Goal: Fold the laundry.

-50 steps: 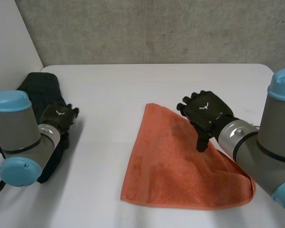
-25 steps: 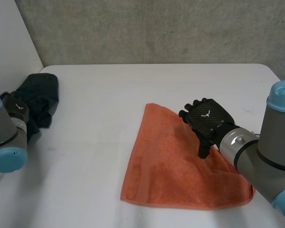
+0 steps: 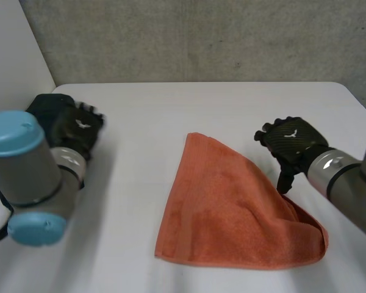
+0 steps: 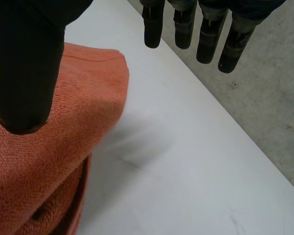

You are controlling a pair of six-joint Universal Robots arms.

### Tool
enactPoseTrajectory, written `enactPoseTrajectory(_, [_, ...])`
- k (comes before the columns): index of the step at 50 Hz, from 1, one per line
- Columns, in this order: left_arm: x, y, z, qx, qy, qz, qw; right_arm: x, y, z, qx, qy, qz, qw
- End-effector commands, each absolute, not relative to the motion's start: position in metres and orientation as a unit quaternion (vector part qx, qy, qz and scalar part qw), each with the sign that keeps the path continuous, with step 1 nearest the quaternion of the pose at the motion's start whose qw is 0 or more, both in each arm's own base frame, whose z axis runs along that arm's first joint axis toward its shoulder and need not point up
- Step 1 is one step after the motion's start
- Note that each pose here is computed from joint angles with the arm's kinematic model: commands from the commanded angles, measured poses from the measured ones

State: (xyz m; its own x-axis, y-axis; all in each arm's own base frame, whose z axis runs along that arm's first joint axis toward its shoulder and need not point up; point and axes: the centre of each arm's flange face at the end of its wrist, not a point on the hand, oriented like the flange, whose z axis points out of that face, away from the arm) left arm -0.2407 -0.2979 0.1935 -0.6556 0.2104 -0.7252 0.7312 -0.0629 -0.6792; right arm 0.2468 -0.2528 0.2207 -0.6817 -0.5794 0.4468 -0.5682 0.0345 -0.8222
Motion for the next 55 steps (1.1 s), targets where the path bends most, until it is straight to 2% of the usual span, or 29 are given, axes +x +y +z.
enactPoseTrajectory(1, [-0.31,-0.192,0.187,0.437,0.677,-0.592,-0.009,0.22,-0.262,0.233,-0.395,0.751,-0.529,0.014])
enactPoseTrajectory(5, [-0.332,-0.154,0.182,0.459,0.672,-0.57,-0.106,0.208,-0.26,0.226,-0.41,0.767,-0.493,0.014])
enactPoseTrajectory(8, [-0.342,-0.145,0.178,0.462,0.671,-0.561,-0.147,0.204,-0.256,0.218,-0.418,0.774,-0.475,0.018])
enactPoseTrajectory(17, [-0.368,-0.134,0.149,0.491,0.669,-0.532,-0.167,0.19,-0.252,0.202,-0.405,0.794,-0.452,0.019])
enactPoseTrajectory(28, [-0.385,-0.146,0.127,0.495,0.669,-0.53,-0.164,0.182,-0.253,0.196,-0.398,0.797,-0.454,0.014])
enactPoseTrajectory(32, [-0.385,-0.152,0.126,0.484,0.67,-0.543,-0.147,0.181,-0.253,0.198,-0.396,0.794,-0.46,0.012])
enactPoseTrajectory(37, [-0.38,-0.162,0.143,0.447,0.676,-0.576,-0.107,0.177,-0.257,0.209,-0.39,0.787,-0.478,0.003])
enactPoseTrajectory(41, [-0.371,-0.17,0.187,0.409,0.66,-0.622,-0.1,0.172,-0.26,0.22,-0.379,0.785,-0.49,-0.008])
enactPoseTrajectory(47, [-0.355,-0.187,0.23,0.365,0.646,-0.664,-0.094,0.169,-0.262,0.237,-0.371,0.78,-0.504,-0.013])
enactPoseTrajectory(50, [-0.347,-0.195,0.244,0.348,0.641,-0.678,-0.087,0.168,-0.259,0.238,-0.373,0.786,-0.493,0.005])
enactPoseTrajectory(55, [-0.345,-0.197,0.256,0.338,0.635,-0.689,-0.087,0.176,-0.242,0.235,-0.374,0.803,-0.456,0.084])
